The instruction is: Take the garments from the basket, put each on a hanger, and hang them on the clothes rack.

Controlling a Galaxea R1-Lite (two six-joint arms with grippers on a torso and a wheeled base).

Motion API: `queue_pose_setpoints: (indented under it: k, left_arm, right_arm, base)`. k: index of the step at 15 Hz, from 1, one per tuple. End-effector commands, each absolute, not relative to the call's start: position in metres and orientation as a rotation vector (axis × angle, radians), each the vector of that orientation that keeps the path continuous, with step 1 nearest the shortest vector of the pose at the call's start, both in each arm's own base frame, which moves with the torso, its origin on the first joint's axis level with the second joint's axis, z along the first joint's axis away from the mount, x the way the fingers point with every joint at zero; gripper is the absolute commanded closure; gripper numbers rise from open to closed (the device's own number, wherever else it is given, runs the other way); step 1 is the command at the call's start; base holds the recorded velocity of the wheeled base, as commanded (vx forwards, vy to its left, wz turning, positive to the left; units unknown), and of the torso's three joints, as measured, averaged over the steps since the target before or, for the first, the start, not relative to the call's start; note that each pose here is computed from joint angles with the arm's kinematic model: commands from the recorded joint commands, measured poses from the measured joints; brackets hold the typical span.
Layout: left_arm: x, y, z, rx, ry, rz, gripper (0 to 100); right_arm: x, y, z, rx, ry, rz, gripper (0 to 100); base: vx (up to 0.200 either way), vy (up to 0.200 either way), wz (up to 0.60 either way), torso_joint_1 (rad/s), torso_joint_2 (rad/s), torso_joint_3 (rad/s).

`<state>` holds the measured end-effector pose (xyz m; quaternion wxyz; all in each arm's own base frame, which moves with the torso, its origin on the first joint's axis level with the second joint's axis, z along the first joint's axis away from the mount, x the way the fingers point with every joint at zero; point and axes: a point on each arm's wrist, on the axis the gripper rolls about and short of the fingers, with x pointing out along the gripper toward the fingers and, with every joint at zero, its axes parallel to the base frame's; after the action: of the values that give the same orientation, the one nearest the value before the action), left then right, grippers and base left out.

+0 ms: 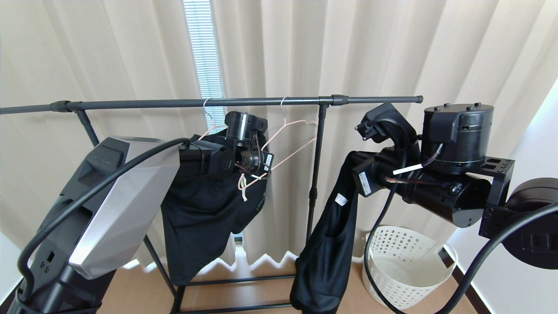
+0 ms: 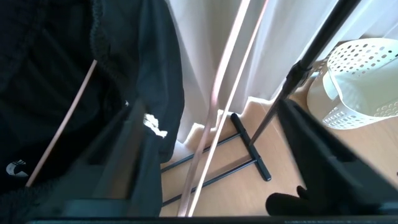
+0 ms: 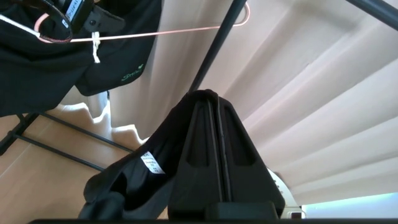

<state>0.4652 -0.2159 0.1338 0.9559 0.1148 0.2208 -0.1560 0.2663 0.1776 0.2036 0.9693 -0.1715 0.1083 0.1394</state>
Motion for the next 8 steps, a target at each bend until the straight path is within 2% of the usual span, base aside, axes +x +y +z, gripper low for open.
queue_pose_setpoints:
  k: [1, 8]
  left_arm:
    - [0.4657, -0.2159, 0.1318, 0.234, 0.452, -0.314, 100]
    - [0.4661, -0.2152, 0.133, 0.228, 0.447, -0.312, 100]
  right_arm:
    - [0.2662, 0.1779, 0.2038, -0.347, 0.218, 0.283, 100]
    - [0.2663, 0.1774, 0.2034, -0.347, 0.219, 0.281, 100]
  base:
    - [0.0, 0.0, 0.0, 0.0, 0.0, 0.0]
    - [0.0, 0.0, 0.0, 0.0, 0.0, 0.0]
